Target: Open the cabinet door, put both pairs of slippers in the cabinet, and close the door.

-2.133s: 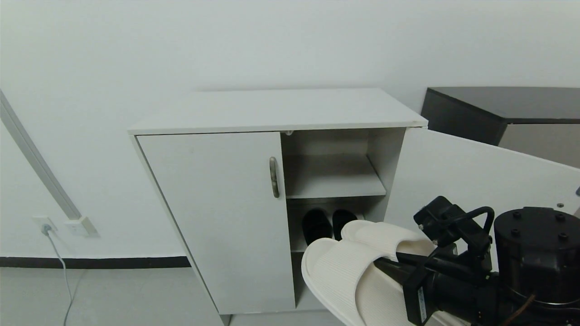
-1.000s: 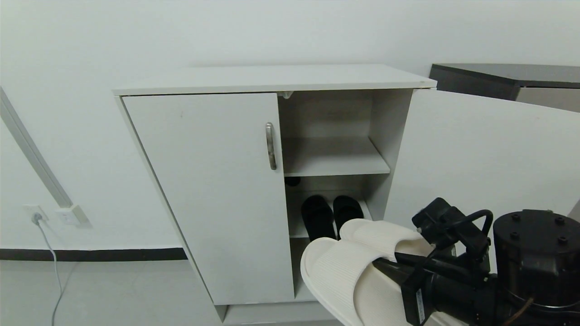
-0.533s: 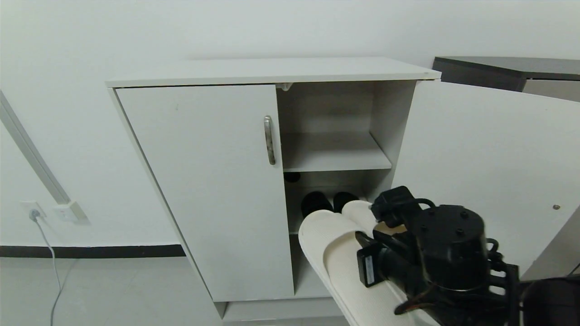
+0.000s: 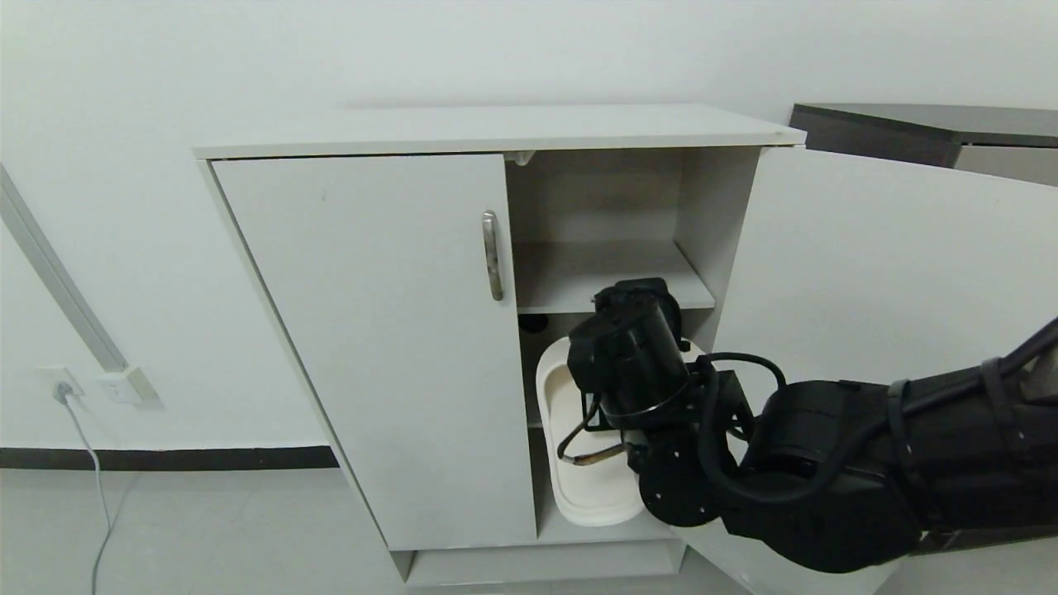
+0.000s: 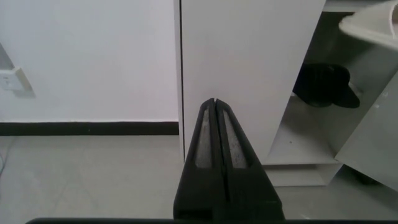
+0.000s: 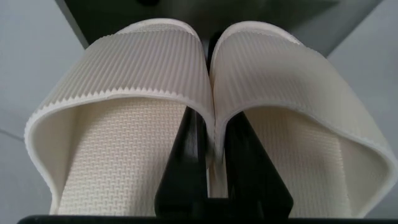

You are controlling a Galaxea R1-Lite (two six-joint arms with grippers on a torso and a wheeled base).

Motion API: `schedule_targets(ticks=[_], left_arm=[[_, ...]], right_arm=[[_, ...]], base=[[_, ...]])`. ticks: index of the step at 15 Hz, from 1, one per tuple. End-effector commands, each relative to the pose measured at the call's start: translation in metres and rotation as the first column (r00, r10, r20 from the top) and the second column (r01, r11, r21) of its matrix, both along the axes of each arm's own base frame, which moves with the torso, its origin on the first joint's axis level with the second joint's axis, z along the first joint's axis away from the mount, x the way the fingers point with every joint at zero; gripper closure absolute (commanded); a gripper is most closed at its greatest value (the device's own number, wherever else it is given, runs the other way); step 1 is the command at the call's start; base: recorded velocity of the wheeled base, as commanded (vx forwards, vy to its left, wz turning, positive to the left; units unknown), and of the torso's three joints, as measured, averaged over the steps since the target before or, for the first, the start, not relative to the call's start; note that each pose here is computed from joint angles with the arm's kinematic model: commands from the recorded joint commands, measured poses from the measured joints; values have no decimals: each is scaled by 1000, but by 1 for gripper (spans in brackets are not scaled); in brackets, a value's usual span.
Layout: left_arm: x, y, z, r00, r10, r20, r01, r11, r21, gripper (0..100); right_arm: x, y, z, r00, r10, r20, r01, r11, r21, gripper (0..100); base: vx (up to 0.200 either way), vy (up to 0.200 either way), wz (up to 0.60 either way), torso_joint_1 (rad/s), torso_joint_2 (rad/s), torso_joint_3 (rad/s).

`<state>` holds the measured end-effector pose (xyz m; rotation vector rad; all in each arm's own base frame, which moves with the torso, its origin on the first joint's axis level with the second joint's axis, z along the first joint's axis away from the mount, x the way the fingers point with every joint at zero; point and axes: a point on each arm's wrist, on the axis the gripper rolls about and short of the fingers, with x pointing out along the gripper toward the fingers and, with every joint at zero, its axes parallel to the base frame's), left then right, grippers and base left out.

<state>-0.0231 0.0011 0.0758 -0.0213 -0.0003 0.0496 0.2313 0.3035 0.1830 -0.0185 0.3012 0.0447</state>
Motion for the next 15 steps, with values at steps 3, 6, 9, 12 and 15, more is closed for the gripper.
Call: schedule_targets(ticks=[3,6,9,12,15], left_arm=[[0,0,0,1000,1,-1,-1,1000,0,100],[0,0,0,1000,3,-1,-3,1000,0,100],[0,0,0,1000,4,-1,-4,1000,0,100],[0,0,0,1000,3,-1,-3,1000,0,100],[0,0,0,1000,3,-1,-3,1000,0,100]], right_arm=[[8,8,26,998,-12,67,11,1000,17,100],[12,1,32,997,-32,75,30,999,26,100],[18,-4,31,996,-52,73,50,998,27,100],[18,-4,31,996,-53,73,51,998,28,100],[19,-5,31,996,-54,73,52,998,27,100]], base=[[0,0,0,0,0,0],[0,0,0,0,0,0],[0,0,0,0,0,0],[0,0,0,0,0,0],[67,0,0,1,1,1]])
